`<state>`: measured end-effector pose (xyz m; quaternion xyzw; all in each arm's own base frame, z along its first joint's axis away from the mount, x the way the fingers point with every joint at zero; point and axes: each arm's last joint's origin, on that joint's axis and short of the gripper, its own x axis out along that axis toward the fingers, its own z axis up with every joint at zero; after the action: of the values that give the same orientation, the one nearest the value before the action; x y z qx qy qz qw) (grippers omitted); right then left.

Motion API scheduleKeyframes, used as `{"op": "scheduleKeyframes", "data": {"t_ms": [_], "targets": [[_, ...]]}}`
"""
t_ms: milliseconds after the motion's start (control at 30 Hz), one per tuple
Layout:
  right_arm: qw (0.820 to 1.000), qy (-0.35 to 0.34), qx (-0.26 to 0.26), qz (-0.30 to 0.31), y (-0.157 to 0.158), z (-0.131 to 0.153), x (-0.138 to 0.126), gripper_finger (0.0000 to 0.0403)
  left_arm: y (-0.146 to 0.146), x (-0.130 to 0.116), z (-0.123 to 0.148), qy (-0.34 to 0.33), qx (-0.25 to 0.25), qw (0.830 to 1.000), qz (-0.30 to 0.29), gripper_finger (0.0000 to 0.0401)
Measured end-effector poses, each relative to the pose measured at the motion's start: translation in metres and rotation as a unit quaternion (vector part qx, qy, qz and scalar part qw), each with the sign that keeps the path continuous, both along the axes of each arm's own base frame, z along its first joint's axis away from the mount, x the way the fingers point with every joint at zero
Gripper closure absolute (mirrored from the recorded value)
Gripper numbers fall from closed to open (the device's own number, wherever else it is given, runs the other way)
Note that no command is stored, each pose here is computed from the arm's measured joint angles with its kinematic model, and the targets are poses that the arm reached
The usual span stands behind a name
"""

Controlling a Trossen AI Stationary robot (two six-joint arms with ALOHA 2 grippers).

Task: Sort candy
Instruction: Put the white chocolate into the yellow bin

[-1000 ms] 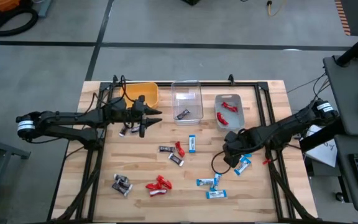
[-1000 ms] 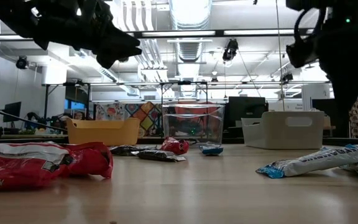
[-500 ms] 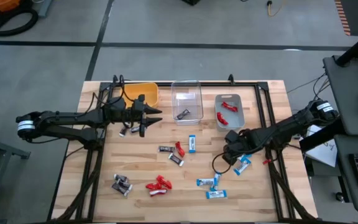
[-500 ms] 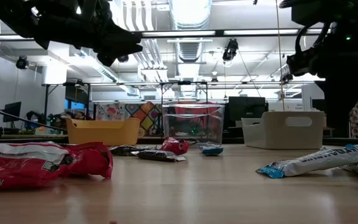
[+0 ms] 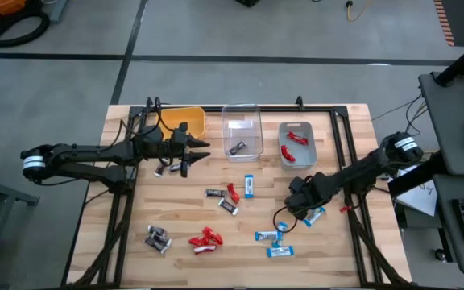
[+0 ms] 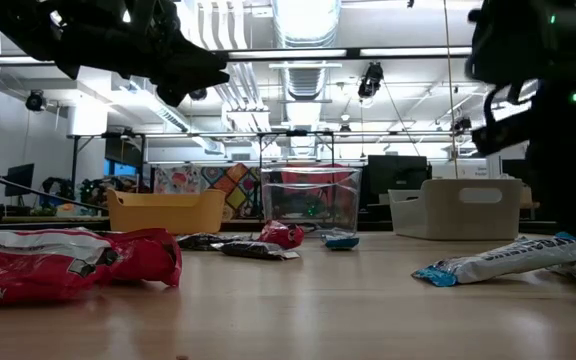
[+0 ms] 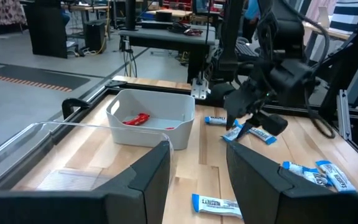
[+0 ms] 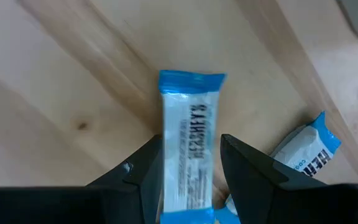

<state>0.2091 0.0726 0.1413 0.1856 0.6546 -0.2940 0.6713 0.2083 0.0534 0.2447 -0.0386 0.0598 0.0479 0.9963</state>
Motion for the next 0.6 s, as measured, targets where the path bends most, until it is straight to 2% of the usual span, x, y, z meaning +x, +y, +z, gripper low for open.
{"op": "scheduleKeyframes", "data": {"t_ms": [233,600], "targets": [[1.000,0.004,0.001,0.016,0.003,-0.011,0.006,0.0272,0.000,0.000,0.000,0.001,0.002,1.000,0.000,0.0259],[0.999,-0.030,0.008,0.015,0.004,-0.007,0.011,0.0388,0.000,0.000,0.000,0.001,0.003,1.000,0.000,0.0259]]}}
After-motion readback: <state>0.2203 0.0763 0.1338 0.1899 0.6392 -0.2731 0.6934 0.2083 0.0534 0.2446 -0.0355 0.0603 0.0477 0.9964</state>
